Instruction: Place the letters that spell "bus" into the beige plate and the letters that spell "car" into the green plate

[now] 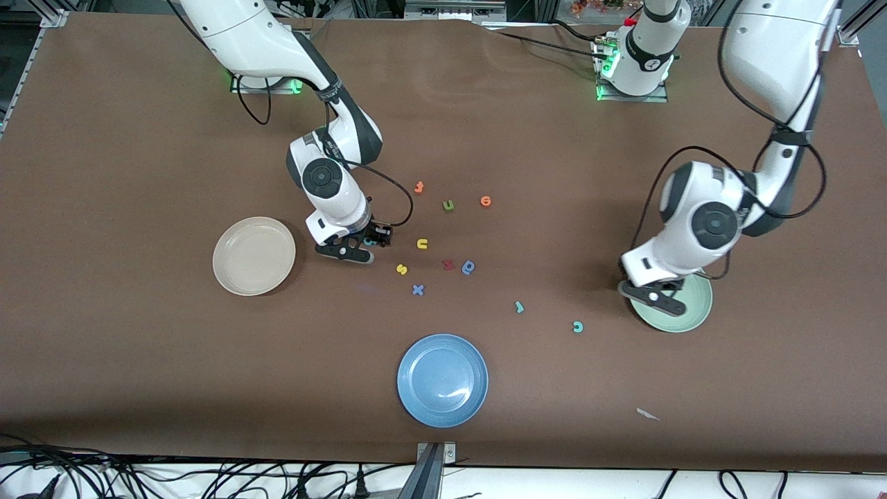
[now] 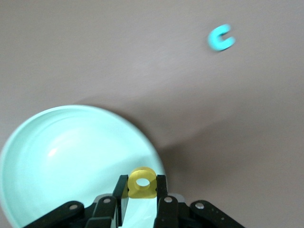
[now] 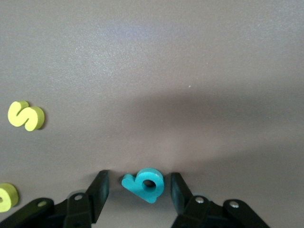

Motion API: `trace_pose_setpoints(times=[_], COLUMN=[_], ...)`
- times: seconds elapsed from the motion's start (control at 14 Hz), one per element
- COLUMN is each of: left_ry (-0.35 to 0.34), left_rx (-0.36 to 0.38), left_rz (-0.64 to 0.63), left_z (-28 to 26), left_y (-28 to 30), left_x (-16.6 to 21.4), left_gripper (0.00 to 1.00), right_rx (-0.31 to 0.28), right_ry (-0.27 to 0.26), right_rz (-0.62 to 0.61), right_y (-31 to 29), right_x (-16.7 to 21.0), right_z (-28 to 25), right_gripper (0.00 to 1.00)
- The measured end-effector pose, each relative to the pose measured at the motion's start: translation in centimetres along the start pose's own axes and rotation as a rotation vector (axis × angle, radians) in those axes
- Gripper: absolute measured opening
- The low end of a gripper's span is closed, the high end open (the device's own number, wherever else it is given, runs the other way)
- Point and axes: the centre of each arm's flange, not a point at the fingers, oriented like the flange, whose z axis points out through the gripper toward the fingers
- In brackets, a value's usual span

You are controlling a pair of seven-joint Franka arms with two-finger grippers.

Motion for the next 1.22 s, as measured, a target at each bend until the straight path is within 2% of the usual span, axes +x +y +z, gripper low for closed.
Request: trace_pose_setpoints(times=[0.14, 0.21, 0.36, 0.57, 0.93, 1.22], left_ry=[-0.018, -0.029, -0.049, -0.043, 0.033, 0.081], left_rx=[-0.011, -0.018, -0.019, -0.020, -0.019, -0.023], left_rz=[0.007, 0.008, 0.018, 0.036, 0.064, 0.002], left_z=[1.3, 2.2, 3.5, 3.4, -0.3, -2.8], left_y=[-3.4, -4.2, -4.3, -3.5, -0.4, 3.1], left_x=[-1.5, -1.9, -2.2, -1.6, 1.9, 4.9], left_gripper=[0.27, 0.28, 0.30, 0.56, 1.00, 1.00], right_rx=[0.000, 0.000, 0.000, 0.001, 0.004, 0.004], right_ry=[0.001, 0.002, 0.002, 0.004, 0.007, 0.008], right_rz=[-0.001, -0.002, -0.004, -0.005, -0.005, -0.007], right_y=[0.1, 0.1, 0.1, 0.1, 0.0, 0.1], right_x=[0.1, 0.1, 0.1, 0.2, 0.2, 0.3], right_z=[0.0, -0.1, -0.1, -0.2, -0.5, -0.6], right_gripper=[0.59, 0.53, 0.51, 0.46, 0.38, 0.38])
